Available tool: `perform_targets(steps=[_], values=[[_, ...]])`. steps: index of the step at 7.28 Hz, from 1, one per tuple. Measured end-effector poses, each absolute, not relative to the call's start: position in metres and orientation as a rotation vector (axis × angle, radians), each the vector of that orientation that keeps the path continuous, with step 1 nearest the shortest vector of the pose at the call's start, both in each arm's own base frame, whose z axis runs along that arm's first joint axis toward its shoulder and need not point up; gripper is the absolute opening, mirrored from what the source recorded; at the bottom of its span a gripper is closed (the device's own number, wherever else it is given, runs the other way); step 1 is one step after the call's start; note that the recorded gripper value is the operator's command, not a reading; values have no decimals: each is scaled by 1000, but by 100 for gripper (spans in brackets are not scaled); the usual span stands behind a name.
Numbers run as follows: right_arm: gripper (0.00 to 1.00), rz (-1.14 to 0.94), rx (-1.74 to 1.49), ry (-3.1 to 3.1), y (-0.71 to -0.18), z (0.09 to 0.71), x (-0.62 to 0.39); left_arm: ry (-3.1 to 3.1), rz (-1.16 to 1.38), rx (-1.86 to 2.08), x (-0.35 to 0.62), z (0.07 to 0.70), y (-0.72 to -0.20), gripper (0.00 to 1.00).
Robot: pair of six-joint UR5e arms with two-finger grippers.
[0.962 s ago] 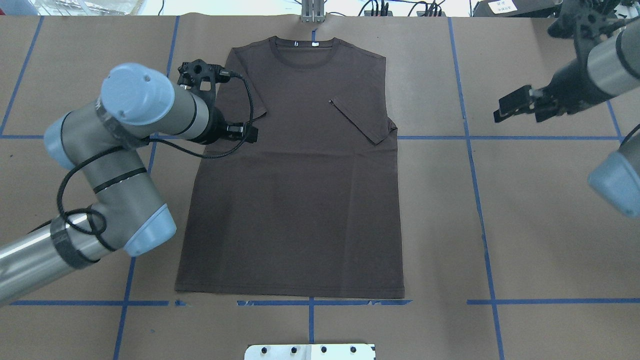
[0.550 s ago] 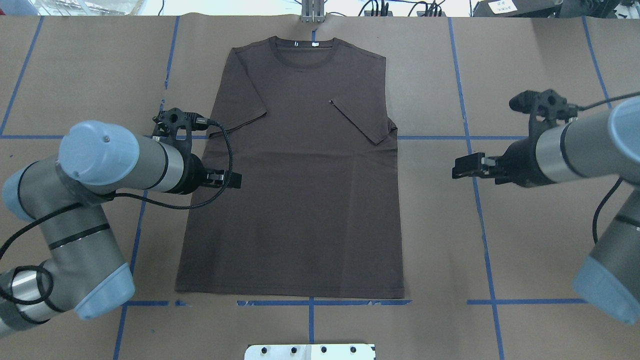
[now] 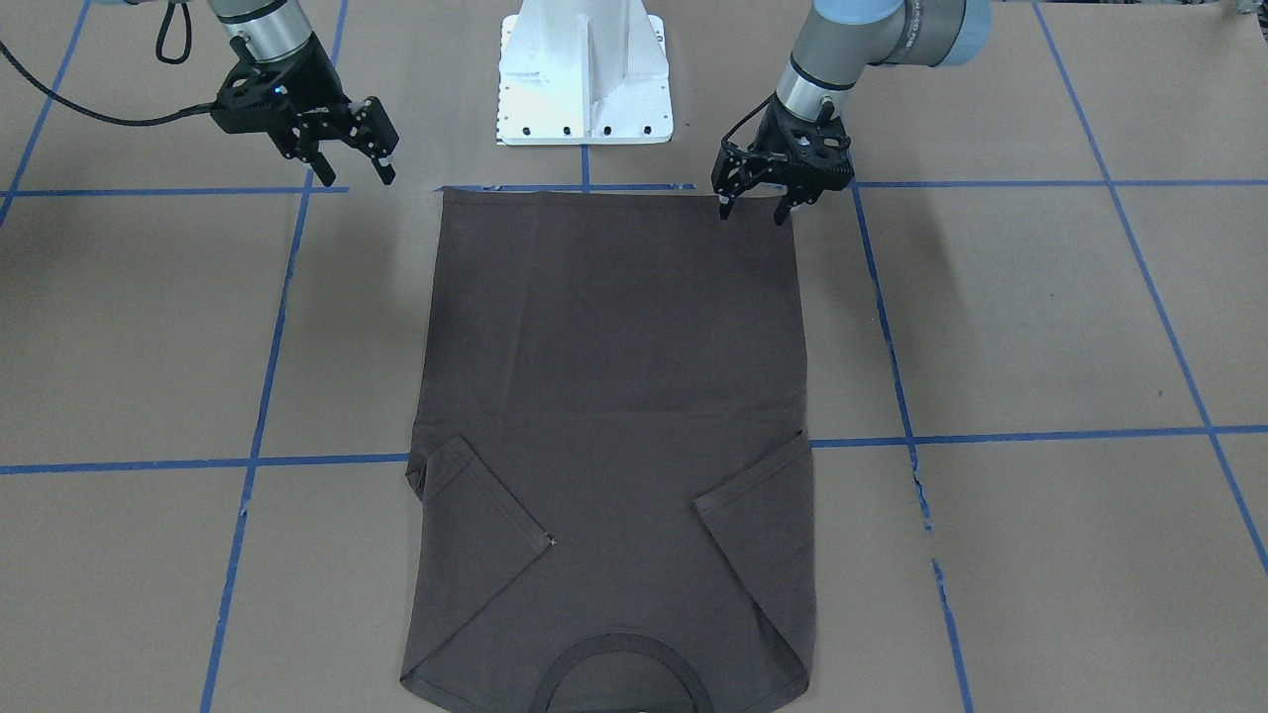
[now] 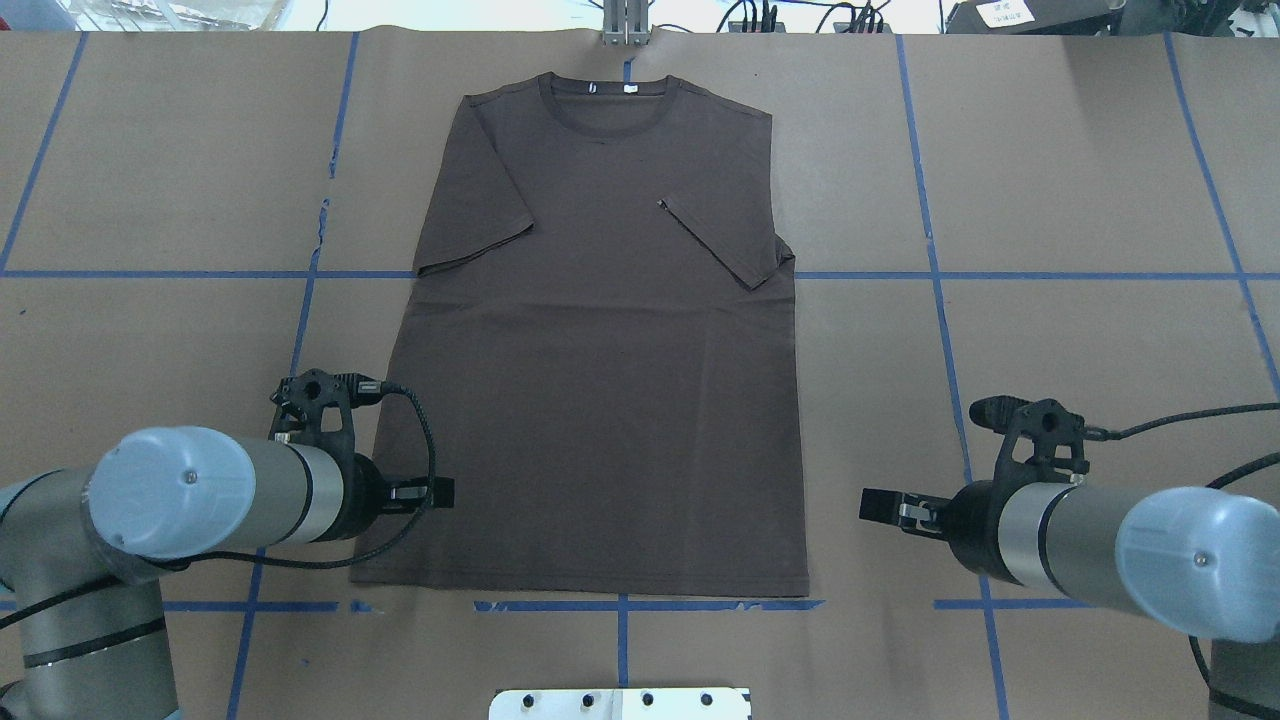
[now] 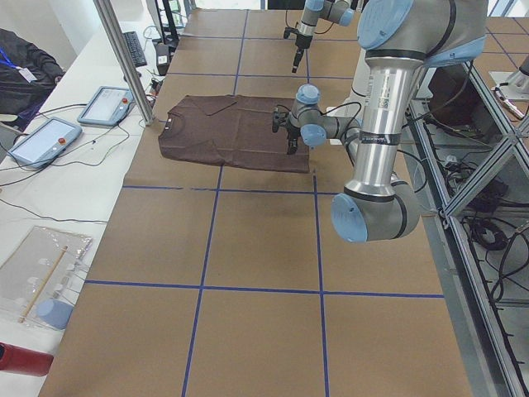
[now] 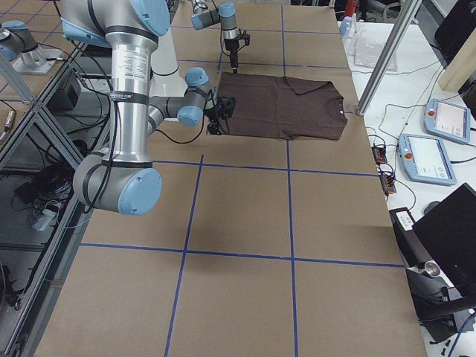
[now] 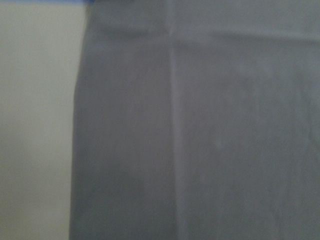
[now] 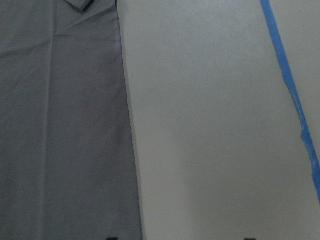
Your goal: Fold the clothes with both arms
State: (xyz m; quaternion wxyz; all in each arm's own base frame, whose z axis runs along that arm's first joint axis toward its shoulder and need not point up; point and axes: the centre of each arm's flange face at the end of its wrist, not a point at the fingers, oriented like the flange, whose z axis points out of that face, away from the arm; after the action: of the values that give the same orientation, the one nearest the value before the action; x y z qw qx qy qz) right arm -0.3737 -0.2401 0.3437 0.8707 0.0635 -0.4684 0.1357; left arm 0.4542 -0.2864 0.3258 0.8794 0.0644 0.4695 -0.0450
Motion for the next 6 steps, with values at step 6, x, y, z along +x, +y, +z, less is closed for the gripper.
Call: perform_targets(steps=[6], values=[[88,278,149,-982,-215,343,-389,864,-97,65,462,387,-232,56]])
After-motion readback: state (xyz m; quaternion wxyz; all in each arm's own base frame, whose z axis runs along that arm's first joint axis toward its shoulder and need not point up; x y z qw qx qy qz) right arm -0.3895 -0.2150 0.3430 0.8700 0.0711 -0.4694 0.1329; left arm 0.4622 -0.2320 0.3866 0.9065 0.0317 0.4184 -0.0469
